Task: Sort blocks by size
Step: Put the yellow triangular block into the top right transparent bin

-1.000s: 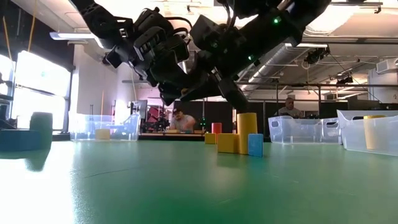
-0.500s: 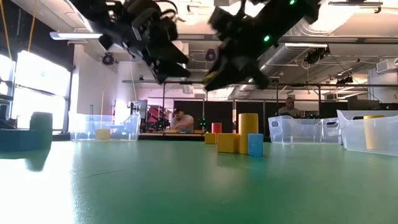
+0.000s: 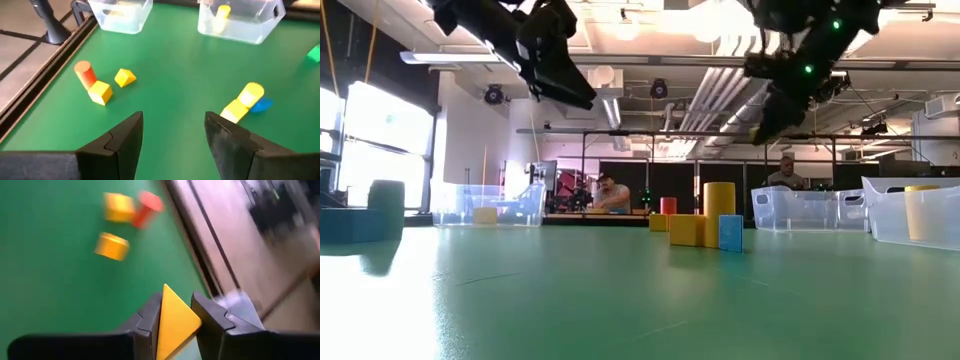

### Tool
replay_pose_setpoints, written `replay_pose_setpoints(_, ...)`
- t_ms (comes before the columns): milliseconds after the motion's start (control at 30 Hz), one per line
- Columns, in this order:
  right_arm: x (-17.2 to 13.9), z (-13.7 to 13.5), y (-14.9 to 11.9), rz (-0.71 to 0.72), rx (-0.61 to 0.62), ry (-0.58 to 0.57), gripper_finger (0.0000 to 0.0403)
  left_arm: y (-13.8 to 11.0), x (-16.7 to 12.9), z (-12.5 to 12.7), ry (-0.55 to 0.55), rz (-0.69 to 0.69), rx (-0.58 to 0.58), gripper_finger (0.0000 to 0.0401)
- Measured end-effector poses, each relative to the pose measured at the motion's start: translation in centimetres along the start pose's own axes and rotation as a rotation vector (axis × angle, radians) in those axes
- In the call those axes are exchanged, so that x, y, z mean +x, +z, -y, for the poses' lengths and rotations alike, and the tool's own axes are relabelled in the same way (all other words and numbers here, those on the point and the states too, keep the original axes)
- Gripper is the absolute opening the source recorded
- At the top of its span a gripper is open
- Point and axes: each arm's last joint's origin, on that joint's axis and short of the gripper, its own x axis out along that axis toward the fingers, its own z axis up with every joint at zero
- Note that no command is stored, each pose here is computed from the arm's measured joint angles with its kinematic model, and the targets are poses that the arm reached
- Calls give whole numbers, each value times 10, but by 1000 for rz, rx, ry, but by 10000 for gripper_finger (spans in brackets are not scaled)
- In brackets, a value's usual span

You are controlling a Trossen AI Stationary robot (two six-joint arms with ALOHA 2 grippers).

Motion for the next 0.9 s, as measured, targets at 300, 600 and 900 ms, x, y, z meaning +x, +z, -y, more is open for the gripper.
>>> replay_pose_setpoints(300,45,58,-40,-183,312,-78,83,-30,7,16,81,-14,-37,200)
replay_pose_setpoints(600,82,73,-58,-322,373,-70,84,-56,6,29,251,-27,-92,200)
replay_pose_setpoints(900,100,76,-69,-405,440,-113,121,-62,4,37,276,-29,-78,200)
